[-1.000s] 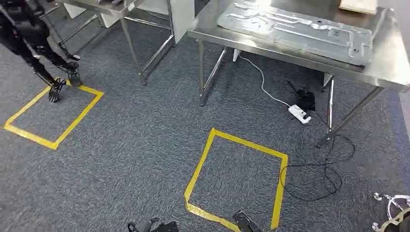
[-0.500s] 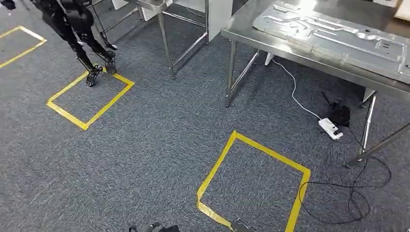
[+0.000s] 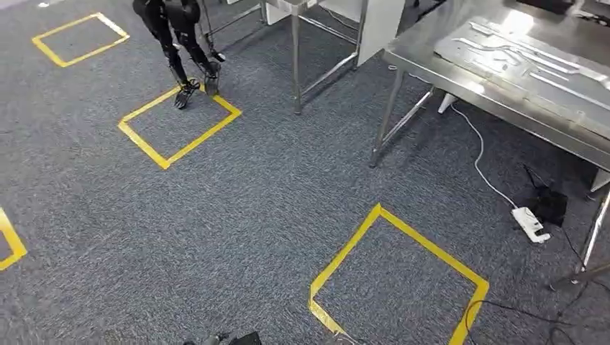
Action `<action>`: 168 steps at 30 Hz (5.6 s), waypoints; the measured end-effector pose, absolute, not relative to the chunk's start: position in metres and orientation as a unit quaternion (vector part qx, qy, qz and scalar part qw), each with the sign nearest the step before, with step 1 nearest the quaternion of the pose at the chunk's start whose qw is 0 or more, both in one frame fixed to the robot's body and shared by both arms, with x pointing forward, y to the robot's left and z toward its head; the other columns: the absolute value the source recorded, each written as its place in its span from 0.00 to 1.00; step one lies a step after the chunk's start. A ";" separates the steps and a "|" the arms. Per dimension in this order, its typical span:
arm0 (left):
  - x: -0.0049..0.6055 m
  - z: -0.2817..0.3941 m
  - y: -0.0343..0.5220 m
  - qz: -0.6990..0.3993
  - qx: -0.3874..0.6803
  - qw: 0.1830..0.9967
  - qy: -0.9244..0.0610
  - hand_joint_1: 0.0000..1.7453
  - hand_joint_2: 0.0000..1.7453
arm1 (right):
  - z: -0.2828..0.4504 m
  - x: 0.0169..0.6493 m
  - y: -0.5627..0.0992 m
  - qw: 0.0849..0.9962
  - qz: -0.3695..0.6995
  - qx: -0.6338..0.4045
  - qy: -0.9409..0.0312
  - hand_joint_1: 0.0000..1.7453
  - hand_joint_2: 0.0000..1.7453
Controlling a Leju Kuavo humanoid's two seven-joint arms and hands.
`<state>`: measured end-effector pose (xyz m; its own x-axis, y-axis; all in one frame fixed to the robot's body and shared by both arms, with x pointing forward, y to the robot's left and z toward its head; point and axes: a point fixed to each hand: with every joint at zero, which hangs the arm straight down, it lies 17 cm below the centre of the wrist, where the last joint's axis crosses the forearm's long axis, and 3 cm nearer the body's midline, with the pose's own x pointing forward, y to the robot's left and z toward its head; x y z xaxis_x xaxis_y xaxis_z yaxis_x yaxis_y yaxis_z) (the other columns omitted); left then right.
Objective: Take the parts from the cabinet and place them on the table.
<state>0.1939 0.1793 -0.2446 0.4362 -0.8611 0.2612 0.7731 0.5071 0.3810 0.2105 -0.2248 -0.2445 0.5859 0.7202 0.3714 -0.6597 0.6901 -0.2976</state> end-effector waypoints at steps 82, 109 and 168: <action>0.203 -0.240 0.171 -0.575 0.063 0.788 -0.210 0.00 0.00 | -0.251 0.193 -0.231 0.886 0.397 -0.083 -0.225 0.00 0.00; 0.189 -0.244 0.171 -0.581 0.049 0.789 -0.193 0.00 0.00 | -0.251 0.194 -0.232 0.884 0.401 -0.087 -0.223 0.00 0.00; 0.188 -0.245 0.173 -0.588 0.052 0.786 -0.186 0.00 0.00 | -0.252 0.192 -0.230 0.882 0.405 -0.086 -0.224 0.00 0.00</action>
<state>0.1879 0.1729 -0.2448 0.2394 -0.9428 0.2318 0.9044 0.3034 0.3001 0.1922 -0.2300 -0.2516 0.5716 0.7529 0.3262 -0.6760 0.6574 -0.3330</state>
